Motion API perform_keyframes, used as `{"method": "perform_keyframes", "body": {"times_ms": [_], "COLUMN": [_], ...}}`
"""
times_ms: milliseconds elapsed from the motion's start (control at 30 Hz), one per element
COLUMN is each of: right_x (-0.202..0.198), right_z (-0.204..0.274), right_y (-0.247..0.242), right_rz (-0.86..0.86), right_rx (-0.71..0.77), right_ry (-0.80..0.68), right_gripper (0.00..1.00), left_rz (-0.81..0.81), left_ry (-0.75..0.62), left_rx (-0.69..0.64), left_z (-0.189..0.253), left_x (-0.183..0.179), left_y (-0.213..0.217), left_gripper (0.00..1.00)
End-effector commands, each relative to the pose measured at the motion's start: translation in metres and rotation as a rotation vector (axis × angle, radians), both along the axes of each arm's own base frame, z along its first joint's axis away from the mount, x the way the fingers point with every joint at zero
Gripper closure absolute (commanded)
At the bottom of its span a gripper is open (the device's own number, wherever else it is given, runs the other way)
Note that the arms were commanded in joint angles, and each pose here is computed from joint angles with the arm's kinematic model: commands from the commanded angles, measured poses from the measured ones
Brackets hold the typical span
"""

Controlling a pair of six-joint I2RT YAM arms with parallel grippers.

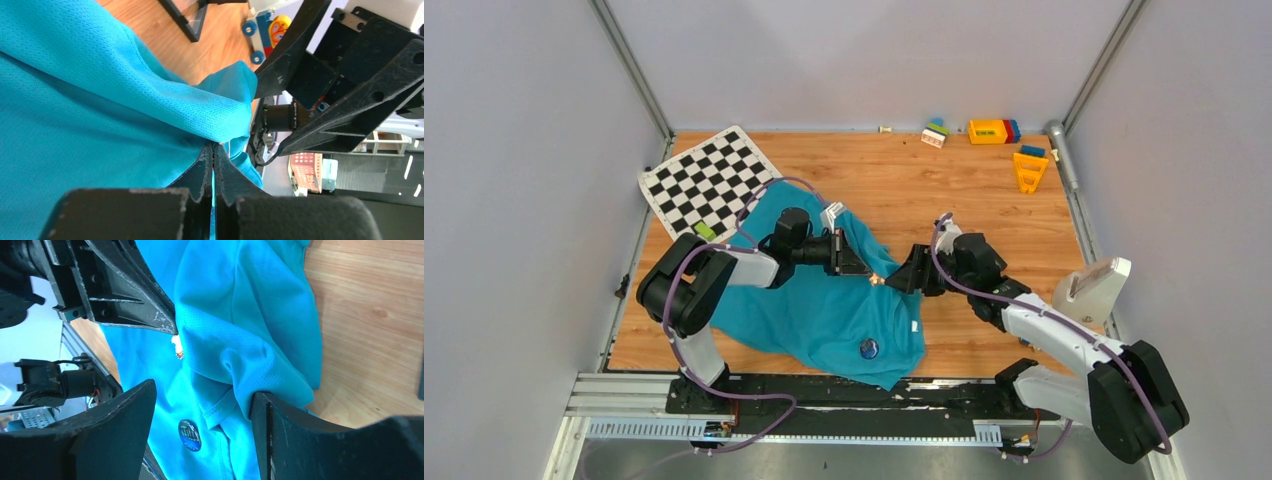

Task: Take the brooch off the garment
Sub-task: Remove the brooch from the clothes.

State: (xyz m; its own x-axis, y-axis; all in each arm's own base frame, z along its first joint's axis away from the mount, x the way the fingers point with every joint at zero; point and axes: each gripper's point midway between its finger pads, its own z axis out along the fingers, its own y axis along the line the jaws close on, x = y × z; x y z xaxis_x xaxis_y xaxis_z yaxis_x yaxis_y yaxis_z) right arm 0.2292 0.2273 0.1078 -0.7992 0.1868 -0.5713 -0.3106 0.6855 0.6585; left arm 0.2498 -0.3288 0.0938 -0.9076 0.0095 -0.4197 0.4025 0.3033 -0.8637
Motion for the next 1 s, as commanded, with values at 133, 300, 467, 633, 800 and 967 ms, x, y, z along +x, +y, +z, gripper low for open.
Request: {"method": "perform_keyframes", "body": {"times_ms": [133,300,467,633,800,967], "right_x": [0.006,0.007,0.008,0.011,0.011,0.013], "right_z": [0.05,0.051,0.051,0.041,0.03,0.027], "right_y": [0.021,0.024,0.024,0.024,0.027,0.029], "right_rz": [0.08,0.09,0.083,0.083,0.095,0.1], "right_rx": [0.193,0.207,0.22,0.195,0.19,0.189], "right_ry": [-0.142,-0.119,-0.131,-0.122,-0.099,-0.081], "right_gripper": [0.37,0.43,0.47,0.51,0.52,0.54], "left_rz": [-0.049,-0.053,-0.06,-0.058,-0.056,-0.057], "left_ry": [-0.044,0.022,0.044,0.046,0.049,0.042], "left_rx": [-0.22,-0.27,-0.291,-0.283,-0.274,-0.275], "left_z": [0.048,0.045,0.042,0.041,0.037,0.039], "left_x": [-0.003,-0.005,-0.005,-0.004,-0.004,-0.004], "left_y": [-0.003,-0.002,-0.003,-0.004,-0.003,-0.003], "left_gripper": [1.0,1.0,1.0,1.0,1.0,1.0]}}
